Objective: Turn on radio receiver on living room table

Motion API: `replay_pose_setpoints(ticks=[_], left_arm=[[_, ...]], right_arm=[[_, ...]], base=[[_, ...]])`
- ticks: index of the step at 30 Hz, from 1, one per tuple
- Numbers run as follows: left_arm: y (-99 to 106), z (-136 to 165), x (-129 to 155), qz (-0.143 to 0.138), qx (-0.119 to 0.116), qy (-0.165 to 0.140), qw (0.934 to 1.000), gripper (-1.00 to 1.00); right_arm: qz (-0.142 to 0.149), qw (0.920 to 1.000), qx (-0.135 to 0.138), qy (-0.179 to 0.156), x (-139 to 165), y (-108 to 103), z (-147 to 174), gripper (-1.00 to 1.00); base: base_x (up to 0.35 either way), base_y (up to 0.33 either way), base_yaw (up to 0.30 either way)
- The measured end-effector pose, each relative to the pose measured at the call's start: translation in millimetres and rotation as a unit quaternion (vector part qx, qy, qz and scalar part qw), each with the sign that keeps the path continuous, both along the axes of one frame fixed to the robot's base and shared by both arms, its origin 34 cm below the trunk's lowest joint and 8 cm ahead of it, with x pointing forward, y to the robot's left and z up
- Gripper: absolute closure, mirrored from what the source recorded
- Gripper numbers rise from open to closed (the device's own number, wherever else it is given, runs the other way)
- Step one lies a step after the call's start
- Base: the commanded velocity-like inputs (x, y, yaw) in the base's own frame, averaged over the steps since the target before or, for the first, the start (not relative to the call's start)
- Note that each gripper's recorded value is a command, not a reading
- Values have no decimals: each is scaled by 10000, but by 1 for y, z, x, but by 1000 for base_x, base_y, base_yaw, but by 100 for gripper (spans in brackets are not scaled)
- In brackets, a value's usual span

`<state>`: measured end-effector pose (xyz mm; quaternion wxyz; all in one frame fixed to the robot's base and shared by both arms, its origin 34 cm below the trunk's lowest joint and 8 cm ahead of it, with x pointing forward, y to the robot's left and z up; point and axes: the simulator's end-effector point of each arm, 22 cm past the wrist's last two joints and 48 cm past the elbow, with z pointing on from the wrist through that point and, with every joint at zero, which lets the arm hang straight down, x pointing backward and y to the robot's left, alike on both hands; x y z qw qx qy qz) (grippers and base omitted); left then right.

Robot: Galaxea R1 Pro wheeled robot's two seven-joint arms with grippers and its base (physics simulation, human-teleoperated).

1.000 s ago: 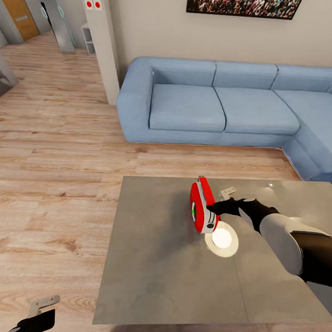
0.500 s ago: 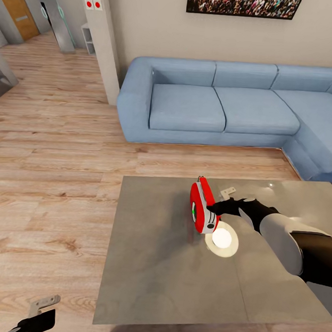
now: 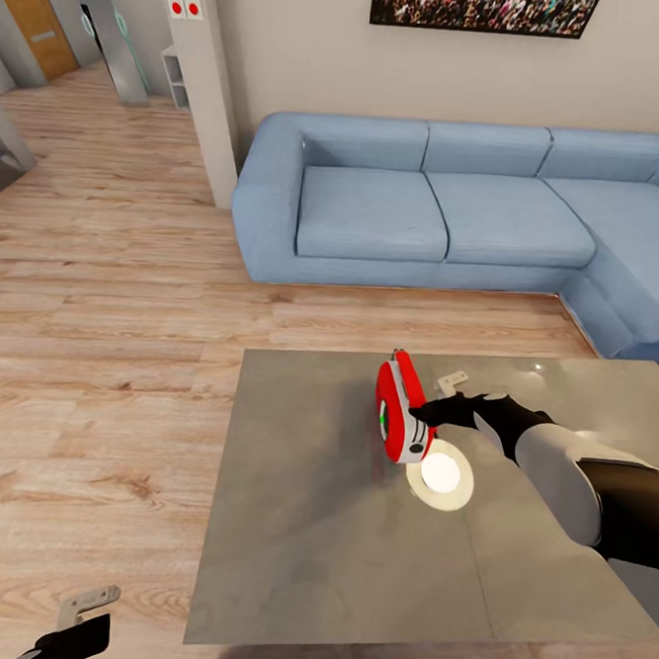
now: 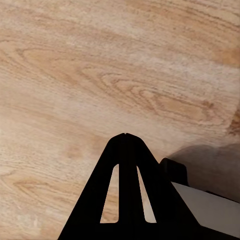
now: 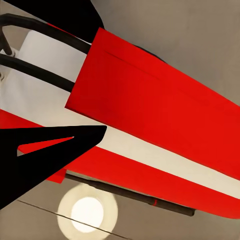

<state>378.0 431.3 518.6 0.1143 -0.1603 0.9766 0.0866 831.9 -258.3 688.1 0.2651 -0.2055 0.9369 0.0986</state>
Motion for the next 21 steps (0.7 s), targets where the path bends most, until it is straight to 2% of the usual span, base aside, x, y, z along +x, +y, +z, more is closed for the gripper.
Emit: replay_pose_setpoints(ticks=[19,20,21], left_arm=[[-1,0,0,-1,-8,0,10000,100],[-1,0,0,-1,-8,0,10000,100],[-1,0,0,0,-8,1,10000,100]], right_arm=[[13,10000,23,10,-1,1,0,100],[14,10000,23,10,-1,1,0,-100],[-17,10000,54,-2,1,2,1,-100]], base=[[0,0,0],[0,0,0],[0,0,0]])
